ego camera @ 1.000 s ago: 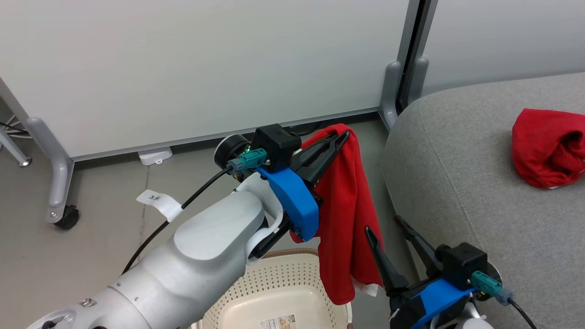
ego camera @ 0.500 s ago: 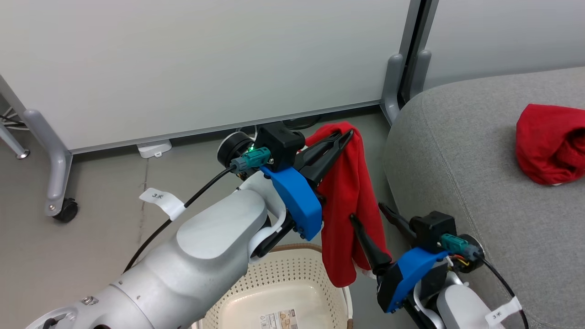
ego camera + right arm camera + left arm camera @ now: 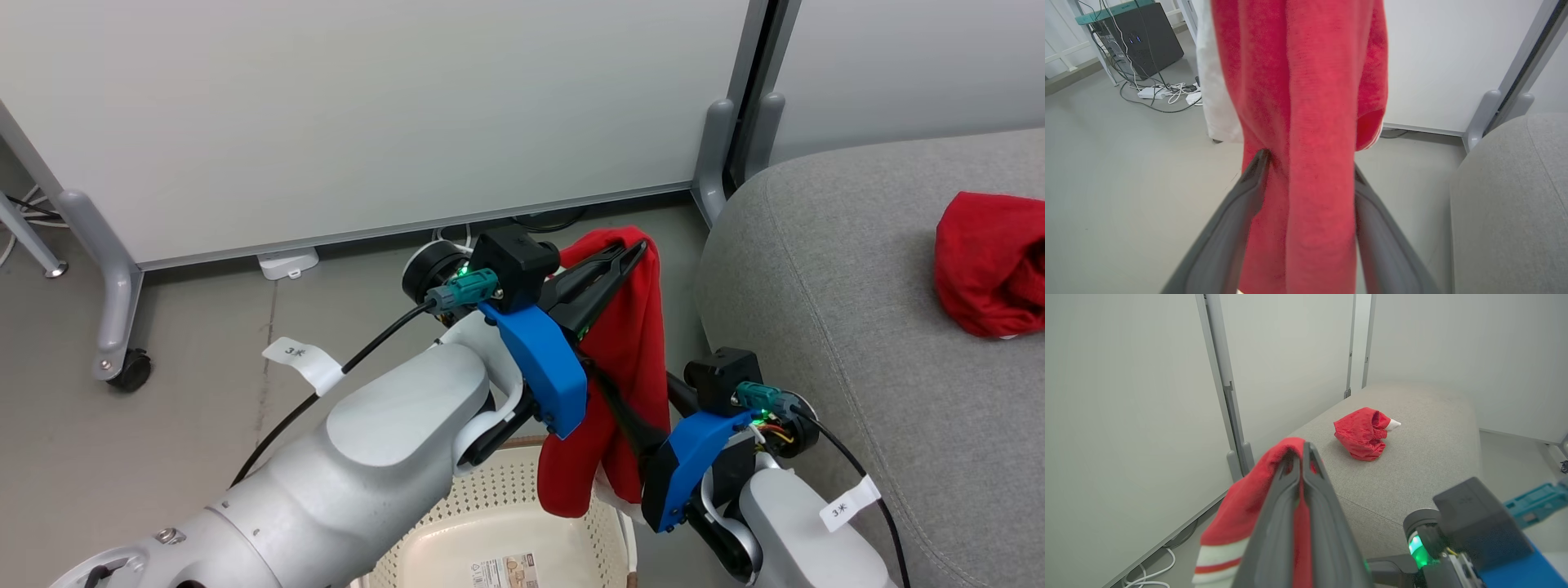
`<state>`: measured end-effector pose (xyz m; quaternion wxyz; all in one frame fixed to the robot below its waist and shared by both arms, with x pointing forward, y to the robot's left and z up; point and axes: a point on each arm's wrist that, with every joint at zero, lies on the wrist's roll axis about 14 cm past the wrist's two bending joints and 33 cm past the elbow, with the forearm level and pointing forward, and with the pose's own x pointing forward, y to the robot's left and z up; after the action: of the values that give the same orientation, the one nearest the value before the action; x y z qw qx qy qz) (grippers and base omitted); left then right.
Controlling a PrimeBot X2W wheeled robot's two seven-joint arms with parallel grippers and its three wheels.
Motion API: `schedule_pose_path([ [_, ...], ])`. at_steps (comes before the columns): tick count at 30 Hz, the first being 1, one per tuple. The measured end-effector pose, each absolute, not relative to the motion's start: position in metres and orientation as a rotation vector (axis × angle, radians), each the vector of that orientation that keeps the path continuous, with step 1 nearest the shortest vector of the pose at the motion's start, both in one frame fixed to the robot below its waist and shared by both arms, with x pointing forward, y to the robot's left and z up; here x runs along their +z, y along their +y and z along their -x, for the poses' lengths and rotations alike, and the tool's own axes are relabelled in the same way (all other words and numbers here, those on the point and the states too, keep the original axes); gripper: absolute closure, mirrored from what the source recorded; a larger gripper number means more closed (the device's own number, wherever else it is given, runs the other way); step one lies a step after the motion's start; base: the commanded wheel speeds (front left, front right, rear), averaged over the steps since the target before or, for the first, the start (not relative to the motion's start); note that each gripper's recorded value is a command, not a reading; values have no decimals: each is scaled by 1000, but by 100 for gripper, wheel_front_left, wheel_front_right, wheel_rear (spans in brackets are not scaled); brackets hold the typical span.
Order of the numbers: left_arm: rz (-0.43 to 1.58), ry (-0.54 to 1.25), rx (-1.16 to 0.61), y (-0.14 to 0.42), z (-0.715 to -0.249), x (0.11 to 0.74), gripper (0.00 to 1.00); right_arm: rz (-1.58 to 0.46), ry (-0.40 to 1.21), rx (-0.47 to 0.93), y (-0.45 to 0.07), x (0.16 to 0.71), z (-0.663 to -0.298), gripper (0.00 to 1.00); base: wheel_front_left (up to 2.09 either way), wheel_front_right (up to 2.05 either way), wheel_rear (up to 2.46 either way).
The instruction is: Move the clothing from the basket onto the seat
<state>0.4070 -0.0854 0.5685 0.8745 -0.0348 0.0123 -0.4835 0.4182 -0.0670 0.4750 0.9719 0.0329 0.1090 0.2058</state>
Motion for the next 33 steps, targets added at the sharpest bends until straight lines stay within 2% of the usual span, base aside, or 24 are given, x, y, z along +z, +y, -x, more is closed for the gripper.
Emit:
schedule_pose_path([
  [31,52,12,-1006,-85,-408,573,100,-81,202,412,-69,474,-423,100,0,0,0],
  [32,53,14,-1003,-85,-408,572,71,-81,202,412,-69,473,-423,100,0,0,0],
  [33,54,17,-1000,-84,-408,571,48,-80,204,412,-69,473,-423,100,0,0,0],
])
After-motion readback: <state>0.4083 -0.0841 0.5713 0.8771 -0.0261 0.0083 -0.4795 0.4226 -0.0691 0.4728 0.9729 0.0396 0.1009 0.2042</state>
